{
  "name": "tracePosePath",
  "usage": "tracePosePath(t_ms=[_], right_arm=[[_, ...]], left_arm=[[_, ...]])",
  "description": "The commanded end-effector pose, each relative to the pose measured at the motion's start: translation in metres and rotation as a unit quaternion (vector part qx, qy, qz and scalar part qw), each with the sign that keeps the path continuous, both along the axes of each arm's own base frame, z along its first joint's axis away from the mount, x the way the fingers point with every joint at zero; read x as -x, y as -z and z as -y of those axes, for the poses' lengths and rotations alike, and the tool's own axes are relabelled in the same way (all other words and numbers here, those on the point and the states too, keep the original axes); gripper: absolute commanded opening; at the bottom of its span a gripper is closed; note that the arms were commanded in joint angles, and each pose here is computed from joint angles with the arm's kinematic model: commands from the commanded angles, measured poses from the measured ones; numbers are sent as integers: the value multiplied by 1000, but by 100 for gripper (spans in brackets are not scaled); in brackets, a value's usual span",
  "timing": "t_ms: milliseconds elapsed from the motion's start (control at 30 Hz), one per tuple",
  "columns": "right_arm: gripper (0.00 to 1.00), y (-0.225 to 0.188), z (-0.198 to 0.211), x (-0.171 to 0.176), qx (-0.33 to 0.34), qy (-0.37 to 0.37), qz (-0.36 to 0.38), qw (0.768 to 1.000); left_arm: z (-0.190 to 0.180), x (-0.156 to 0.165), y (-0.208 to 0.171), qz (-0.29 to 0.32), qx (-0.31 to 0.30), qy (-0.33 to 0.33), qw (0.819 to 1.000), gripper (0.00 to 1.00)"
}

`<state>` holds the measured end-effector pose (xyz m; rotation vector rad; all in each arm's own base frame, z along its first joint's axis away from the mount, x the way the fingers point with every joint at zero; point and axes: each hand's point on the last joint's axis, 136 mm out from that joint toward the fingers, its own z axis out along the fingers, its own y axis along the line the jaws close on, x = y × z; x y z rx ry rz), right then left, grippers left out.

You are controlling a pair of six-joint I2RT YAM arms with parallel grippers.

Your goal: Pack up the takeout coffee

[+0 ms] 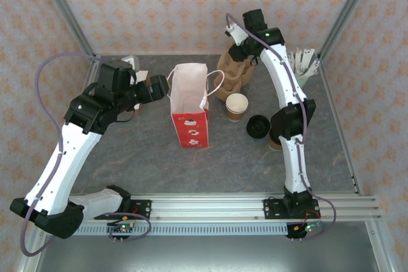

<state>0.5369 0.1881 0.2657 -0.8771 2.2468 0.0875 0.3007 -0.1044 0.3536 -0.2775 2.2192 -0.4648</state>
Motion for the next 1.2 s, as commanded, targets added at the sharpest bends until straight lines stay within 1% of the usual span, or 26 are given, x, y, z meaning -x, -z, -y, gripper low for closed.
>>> tracePosePath(t_ms=[0,167,333,433,600,700,800,833,900,1033,1167], right_arm=[[32,-76,2,15,-33,-9,80,996],[32,-130,-4,46,-89,-32,114,989],[32,-171,-25,91,-161,-83,114,977],[32,-190,-40,121,-212,-120,104,964],[32,-219,-67,164,-297,-188,91,932],[32,-225,-87,185,-315,-226,89,917],[32,-227,-102,196,-348,-248,69,901],[31,-228,-106,197,-360,-250,60,897],[31,-224,-115,198,-379,-252,39,890],[30,-209,-134,204,-390,-260,10,883],[29,-200,-144,199,-421,-252,-12,871]], left_arm=[[1,5,-34,44,45,-1,998,100],[8,8,-42,53,66,15,996,100],[25,7,-44,51,96,49,993,100],[32,4,-42,46,102,65,992,100],[37,-10,-29,35,94,67,993,99],[42,-20,-21,27,87,71,993,93],[41,-28,-14,27,70,70,995,85],[40,-31,-10,31,58,70,995,81],[38,-33,-6,37,52,68,996,77],[34,-35,2,40,50,64,996,68],[29,-37,12,32,50,55,997,55]])
